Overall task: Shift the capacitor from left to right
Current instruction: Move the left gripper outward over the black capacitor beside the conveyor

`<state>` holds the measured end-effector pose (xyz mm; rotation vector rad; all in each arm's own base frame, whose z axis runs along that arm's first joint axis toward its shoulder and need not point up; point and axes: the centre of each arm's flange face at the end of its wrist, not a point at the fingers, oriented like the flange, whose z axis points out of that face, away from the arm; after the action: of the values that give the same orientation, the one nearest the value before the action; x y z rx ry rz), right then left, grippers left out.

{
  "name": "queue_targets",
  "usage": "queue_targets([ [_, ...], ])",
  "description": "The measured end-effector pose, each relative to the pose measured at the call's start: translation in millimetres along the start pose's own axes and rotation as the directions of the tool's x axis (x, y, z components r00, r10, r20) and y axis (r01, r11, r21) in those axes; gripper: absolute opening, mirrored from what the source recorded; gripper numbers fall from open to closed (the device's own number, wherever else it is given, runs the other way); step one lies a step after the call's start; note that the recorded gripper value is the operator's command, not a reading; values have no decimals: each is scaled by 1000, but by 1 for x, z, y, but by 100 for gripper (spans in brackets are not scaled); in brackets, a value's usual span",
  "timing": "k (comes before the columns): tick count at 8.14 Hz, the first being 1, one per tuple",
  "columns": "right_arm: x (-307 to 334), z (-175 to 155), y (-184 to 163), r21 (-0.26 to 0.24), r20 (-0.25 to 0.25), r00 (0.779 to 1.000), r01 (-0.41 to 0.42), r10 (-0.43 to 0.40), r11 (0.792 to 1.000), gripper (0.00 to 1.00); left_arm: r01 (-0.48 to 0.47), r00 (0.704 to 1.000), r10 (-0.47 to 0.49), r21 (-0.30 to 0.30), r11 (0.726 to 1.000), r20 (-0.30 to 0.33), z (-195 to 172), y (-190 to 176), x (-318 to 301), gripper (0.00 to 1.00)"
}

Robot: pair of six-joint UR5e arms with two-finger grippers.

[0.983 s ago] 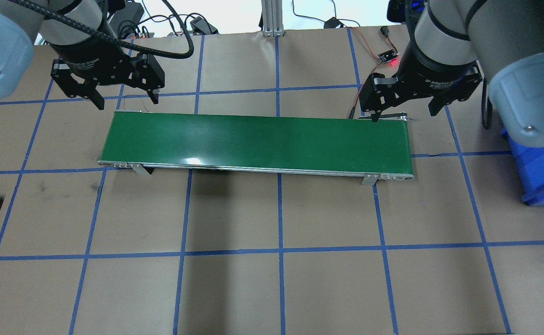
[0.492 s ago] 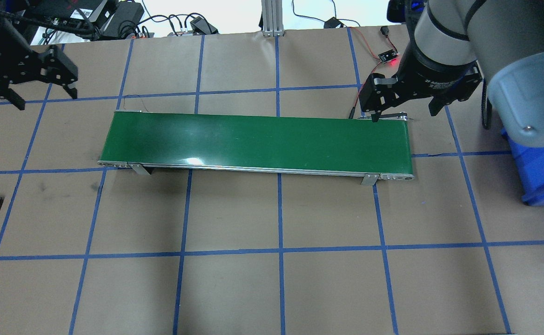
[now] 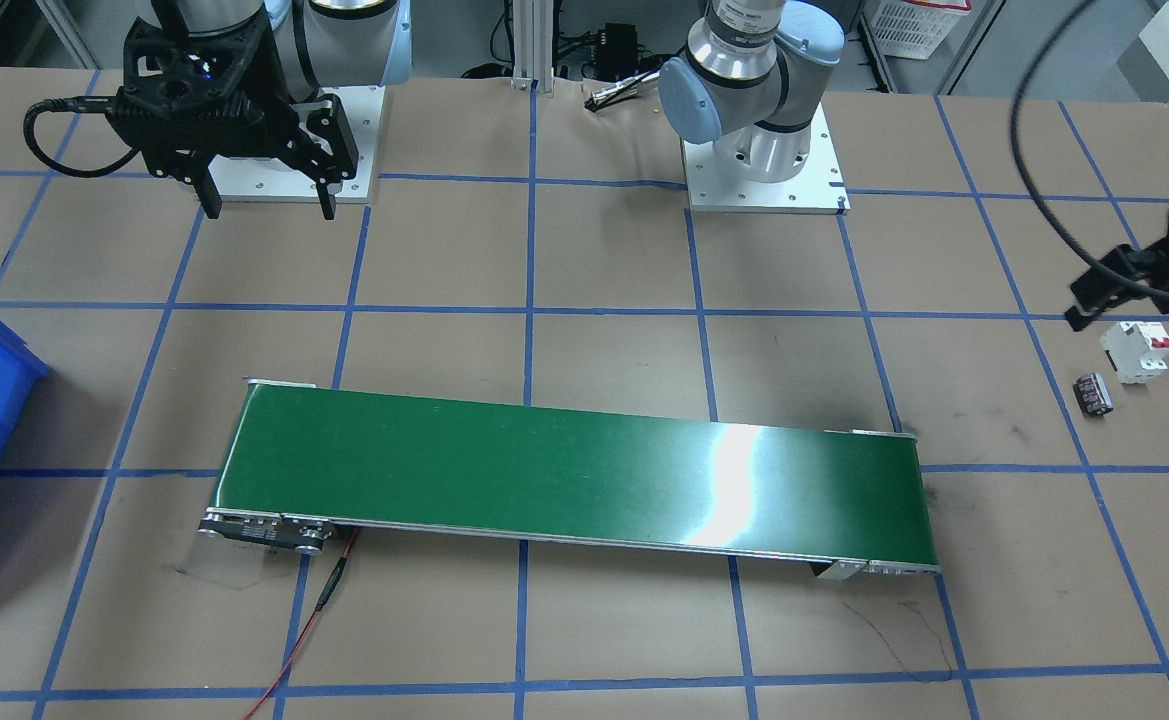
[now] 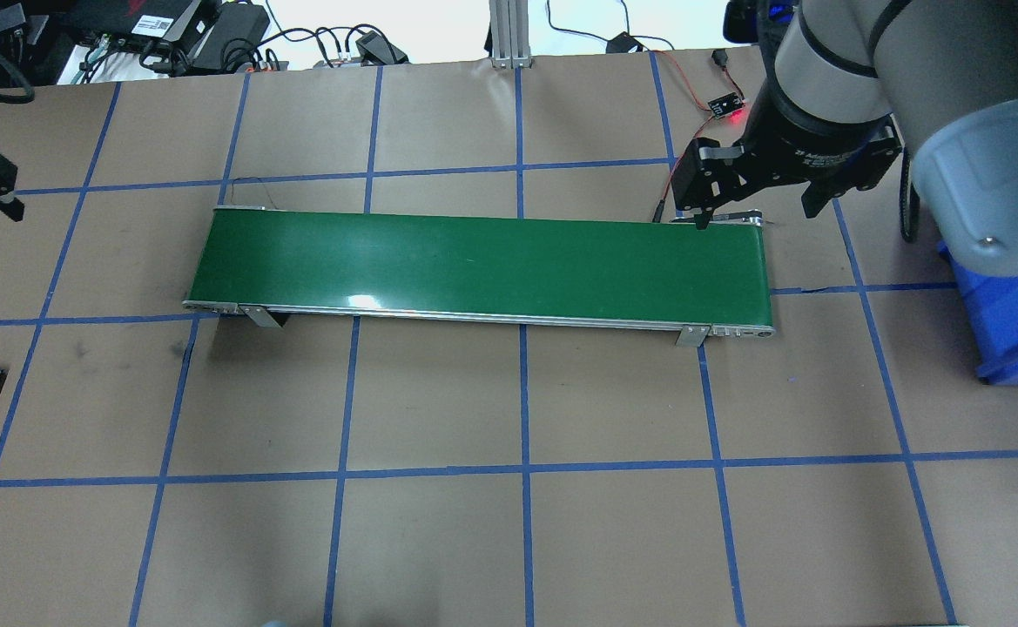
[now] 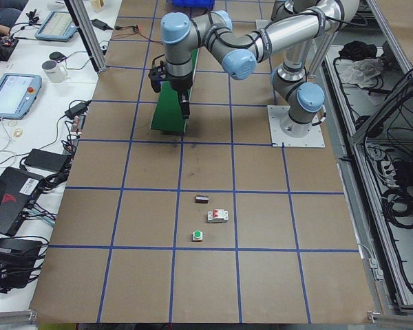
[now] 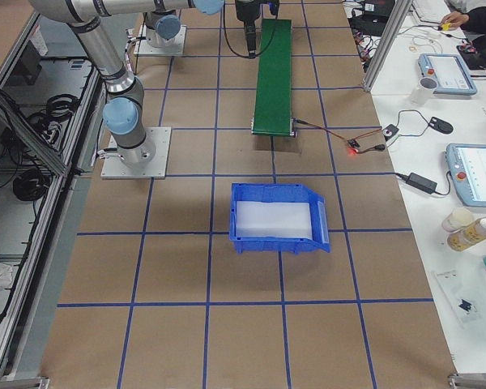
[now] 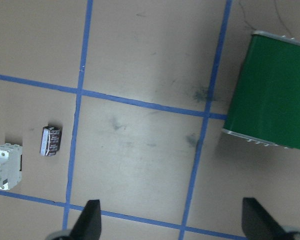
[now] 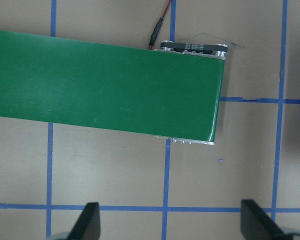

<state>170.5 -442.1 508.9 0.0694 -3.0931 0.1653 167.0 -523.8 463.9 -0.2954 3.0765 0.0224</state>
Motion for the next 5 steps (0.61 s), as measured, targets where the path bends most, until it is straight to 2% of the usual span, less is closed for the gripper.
queue_targets([
  [2,0,0,0,0,0,1000,0,0,1000,100,-4,1000,2,-53,999,-24,43,-5,-71,100],
  [3,0,0,0,0,0,1000,0,0,1000,100,-13,1000,12,-49,999,-24,70,-7,-102,100],
  [5,0,0,0,0,1,1000,0,0,1000,100,-33,999,33,-2,999,8,112,-13,-136,100],
])
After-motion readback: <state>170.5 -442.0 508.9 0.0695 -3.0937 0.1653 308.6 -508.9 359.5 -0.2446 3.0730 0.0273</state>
